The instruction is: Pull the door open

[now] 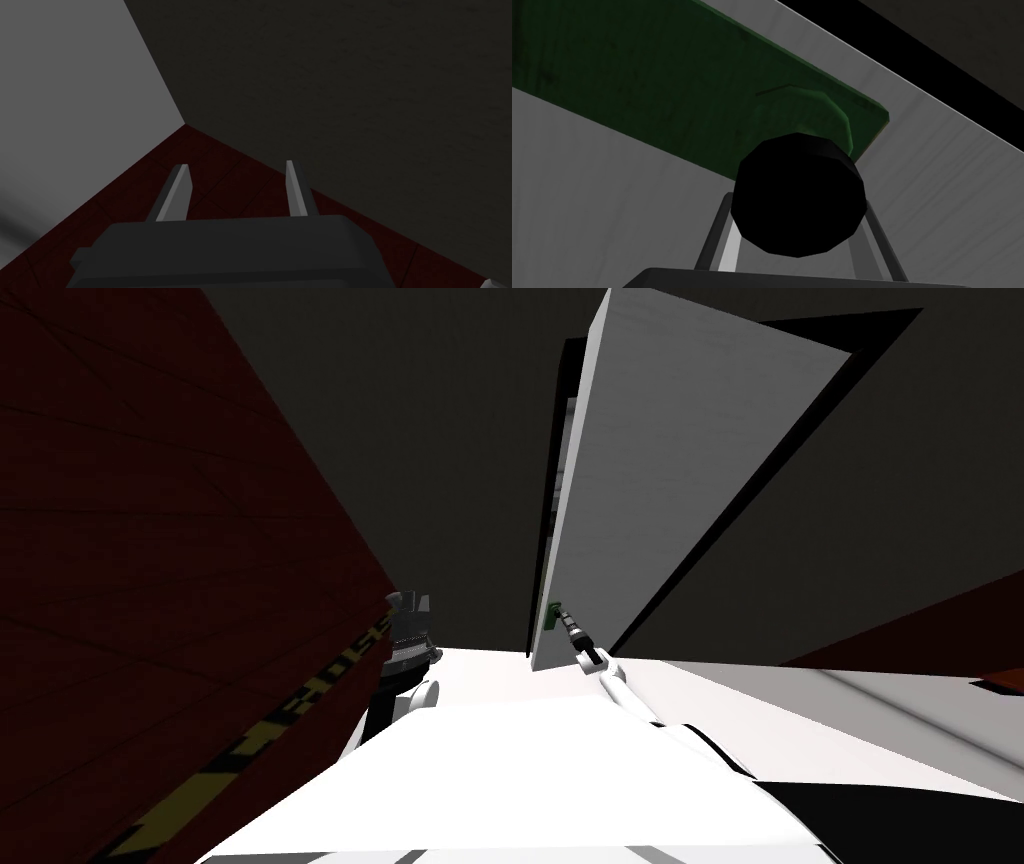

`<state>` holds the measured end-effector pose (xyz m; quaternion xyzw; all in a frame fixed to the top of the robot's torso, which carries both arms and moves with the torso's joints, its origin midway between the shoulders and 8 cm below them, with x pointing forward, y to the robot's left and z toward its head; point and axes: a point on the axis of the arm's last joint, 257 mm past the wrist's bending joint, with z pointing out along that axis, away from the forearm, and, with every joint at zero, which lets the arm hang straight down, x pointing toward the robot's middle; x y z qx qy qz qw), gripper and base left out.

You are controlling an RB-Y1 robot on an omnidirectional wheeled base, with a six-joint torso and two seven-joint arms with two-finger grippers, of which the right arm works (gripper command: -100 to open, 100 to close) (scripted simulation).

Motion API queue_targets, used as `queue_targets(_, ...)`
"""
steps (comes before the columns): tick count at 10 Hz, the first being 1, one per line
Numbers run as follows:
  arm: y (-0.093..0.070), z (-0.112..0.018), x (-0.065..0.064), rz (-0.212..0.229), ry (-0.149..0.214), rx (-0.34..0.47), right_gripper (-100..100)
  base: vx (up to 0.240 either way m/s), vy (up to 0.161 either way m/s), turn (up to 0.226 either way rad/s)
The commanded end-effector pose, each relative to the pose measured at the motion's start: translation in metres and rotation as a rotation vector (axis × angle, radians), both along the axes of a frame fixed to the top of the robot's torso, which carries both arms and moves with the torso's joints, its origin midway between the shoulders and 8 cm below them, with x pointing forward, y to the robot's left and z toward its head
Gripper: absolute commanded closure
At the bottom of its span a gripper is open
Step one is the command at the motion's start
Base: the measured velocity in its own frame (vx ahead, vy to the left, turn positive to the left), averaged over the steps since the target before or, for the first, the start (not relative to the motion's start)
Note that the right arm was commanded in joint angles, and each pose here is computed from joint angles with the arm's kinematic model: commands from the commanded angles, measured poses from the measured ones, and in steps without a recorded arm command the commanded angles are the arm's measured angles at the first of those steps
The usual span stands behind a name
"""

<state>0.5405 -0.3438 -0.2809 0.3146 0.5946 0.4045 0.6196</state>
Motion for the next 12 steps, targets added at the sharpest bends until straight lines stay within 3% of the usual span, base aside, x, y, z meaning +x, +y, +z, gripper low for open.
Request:
queue_targets(1, -0.002, 0.005, 0.004, -0.007, -0.005, 0.078, 100, -0.077, -0.056, 0.091)
queue_targets(3, -0.003, 0.005, 0.006, -0.012, -0.003, 0.142, 100, -0.071, -0.056, 0.096)
queue_targets(5, -0.004, 0.006, 0.011, -0.022, 0.0, 0.26, 100, -0.075, -0.047, 0.123)
queue_targets(6, -0.004, 0.006, 0.011, -0.021, 0.001, 0.269, 100, -0.067, -0.051, 0.074)
queue_targets(8, -0.006, 0.007, 0.015, -0.031, 0.002, 0.39, 100, -0.082, -0.046, 0.112)
queue_targets(9, -0.006, 0.007, 0.015, -0.03, 0.003, 0.398, 100, -0.062, -0.054, 0.07)
queue_targets(11, -0.007, 0.007, 0.019, -0.039, 0.004, 0.521, 100, -0.071, -0.048, 0.12)
queue_targets(12, -0.007, 0.007, 0.019, -0.039, 0.004, 0.527, 100, -0.063, -0.044, 0.066)
